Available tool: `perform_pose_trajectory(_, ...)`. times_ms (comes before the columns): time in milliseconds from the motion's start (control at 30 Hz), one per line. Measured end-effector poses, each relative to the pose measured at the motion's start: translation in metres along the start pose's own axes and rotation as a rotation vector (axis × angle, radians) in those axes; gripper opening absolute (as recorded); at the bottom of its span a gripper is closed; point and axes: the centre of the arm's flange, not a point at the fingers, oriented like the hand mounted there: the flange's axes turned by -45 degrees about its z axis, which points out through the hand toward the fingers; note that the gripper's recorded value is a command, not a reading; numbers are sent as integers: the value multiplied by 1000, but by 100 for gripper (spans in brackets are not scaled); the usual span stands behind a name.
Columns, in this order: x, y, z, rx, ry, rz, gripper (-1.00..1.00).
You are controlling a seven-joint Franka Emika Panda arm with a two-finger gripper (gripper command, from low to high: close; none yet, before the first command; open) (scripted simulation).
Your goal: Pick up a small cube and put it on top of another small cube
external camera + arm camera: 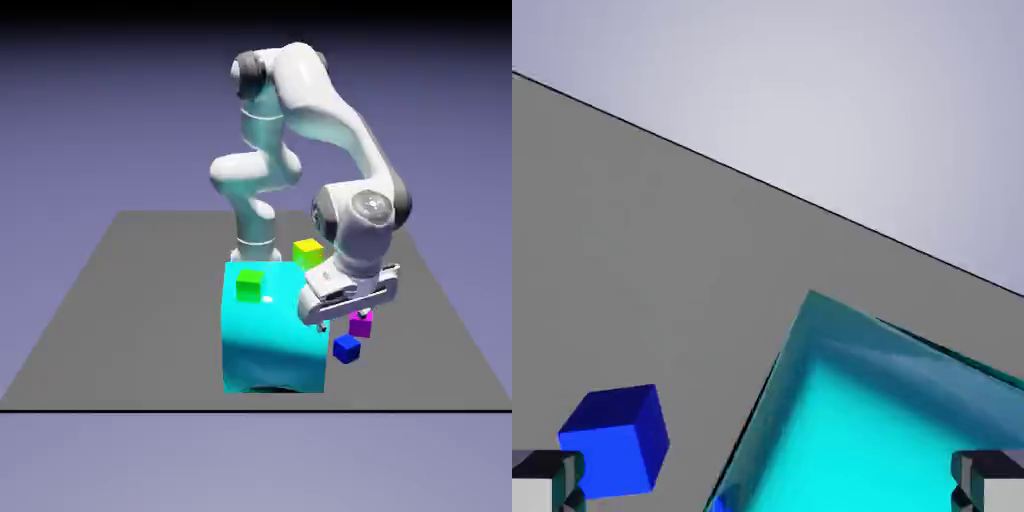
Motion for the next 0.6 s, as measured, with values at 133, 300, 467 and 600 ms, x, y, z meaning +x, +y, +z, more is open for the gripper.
perform_pose_trajectory(133,26,-27,36,-5,-187,-46,0)
perform_pose_trajectory(300,49,-62,84,-22,-422,-96,0)
perform_pose_trajectory(467,51,-95,155,-123,-687,-67,0)
perform_pose_trajectory(600,41,-94,184,-142,-705,-54,0)
